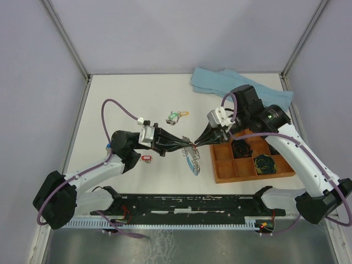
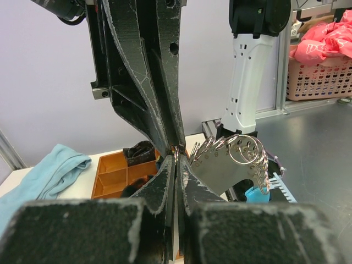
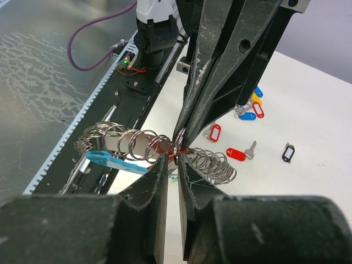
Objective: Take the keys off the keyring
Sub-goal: Remove the key from the keyring.
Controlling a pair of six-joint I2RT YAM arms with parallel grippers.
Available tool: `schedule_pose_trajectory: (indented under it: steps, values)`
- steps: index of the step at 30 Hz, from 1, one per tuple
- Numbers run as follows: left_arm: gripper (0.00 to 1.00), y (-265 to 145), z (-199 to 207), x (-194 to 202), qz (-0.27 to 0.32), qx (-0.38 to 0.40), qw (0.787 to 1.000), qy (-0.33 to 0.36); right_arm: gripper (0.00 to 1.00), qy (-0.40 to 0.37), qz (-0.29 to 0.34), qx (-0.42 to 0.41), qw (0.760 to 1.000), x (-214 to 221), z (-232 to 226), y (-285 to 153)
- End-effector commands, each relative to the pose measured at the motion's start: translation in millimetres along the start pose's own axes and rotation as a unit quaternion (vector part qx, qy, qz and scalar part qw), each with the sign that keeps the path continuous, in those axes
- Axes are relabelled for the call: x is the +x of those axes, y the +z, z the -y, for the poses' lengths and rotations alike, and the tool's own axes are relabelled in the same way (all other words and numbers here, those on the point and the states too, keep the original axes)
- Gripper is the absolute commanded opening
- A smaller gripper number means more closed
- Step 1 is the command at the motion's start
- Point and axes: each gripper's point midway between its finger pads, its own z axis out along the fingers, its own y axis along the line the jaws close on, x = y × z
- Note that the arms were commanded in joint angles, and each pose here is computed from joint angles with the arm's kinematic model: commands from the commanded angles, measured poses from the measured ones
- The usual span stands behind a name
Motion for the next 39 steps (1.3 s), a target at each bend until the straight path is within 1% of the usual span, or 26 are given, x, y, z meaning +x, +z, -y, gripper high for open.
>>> schedule_pose_trajectory:
  steps: [1, 14, 19, 25, 28, 31, 39]
  values:
    - [0.03, 7.5, -2.0, -30.3, 0.033, 0.011, 0.999, 0.034, 0.18, -0.032, 0.009, -0.003, 0.999, -16.1, 2.1, -0.8]
    - [0.03, 7.7, -0.4, -33.4, 0.038, 0.013, 0.999, 0.034, 0.18, -0.032, -0.010, 0.003, 0.999, -10.1, 5.1, 3.7]
    - [0.03, 7.5, 0.3, -33.7, 0.038, 0.014, 0.999, 0.034, 0.13, -0.035, -0.019, 0.010, 0.999, -9.9, 6.3, 1.9]
    - [0.03, 7.2, 0.3, -32.6, 0.037, 0.014, 0.999, 0.033, 0.12, -0.044, -0.031, 0.016, 0.998, -10.9, 5.2, -1.9]
    - [0.03, 7.1, 0.6, -33.3, 0.037, 0.013, 0.999, 0.034, 0.06, -0.051, -0.036, 0.017, 0.998, -11.0, 4.2, -3.5]
    - [0.03, 7.0, 0.6, -33.4, 0.037, 0.013, 0.999, 0.035, 0.04, -0.055, -0.044, 0.020, 0.997, -9.5, 3.4, -5.3]
    - [0.03, 6.4, -1.3, -30.0, 0.027, 0.008, 0.999, 0.035, 0.01, -0.070, -0.087, 0.036, 0.993, -4.5, 4.9, -14.3]
